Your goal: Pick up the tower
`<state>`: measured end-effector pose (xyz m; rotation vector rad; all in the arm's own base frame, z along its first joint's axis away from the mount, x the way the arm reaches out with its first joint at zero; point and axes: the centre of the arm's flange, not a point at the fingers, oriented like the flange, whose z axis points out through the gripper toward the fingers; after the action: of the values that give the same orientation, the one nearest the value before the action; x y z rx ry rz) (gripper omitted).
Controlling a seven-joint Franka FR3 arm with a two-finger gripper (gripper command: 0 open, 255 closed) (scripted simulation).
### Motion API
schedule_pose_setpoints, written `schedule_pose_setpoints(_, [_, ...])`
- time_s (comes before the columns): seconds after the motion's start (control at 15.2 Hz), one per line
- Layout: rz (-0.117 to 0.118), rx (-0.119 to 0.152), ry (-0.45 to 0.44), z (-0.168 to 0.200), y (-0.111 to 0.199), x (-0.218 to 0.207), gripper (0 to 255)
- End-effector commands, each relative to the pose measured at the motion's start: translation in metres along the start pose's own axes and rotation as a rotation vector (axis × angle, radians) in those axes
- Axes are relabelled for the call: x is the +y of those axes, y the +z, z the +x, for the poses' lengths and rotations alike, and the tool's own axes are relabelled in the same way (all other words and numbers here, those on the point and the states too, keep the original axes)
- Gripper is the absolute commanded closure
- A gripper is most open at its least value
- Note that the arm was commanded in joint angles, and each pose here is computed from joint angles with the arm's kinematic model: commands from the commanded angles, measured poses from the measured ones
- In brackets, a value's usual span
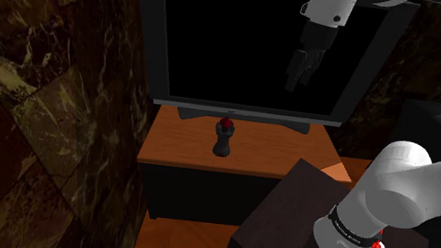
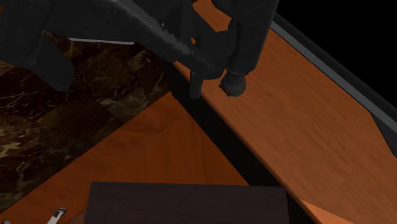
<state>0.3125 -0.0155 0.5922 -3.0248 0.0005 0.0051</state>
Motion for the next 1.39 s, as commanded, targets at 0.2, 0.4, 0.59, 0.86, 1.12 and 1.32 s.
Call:
schedule_pose_setpoints(0.2, [-0.005,0.006,-0.058,0.017,0.026,0.023,0])
schedule_pose_setpoints(0.4, [-0.009,0.012,-0.116,0.035,0.052,0.046,0])
schedule_pose_setpoints(0.59, [-0.014,0.018,-0.174,0.055,0.077,0.067,0])
schedule_pose_setpoints(0.86, [-0.020,0.026,-0.251,0.084,0.111,0.094,0])
schedule_pose_setpoints(1.12, [-0.026,0.034,-0.328,0.114,0.144,0.119,0])
schedule_pose_setpoints(1.32, [-0.031,0.039,-0.386,0.139,0.169,0.136,0])
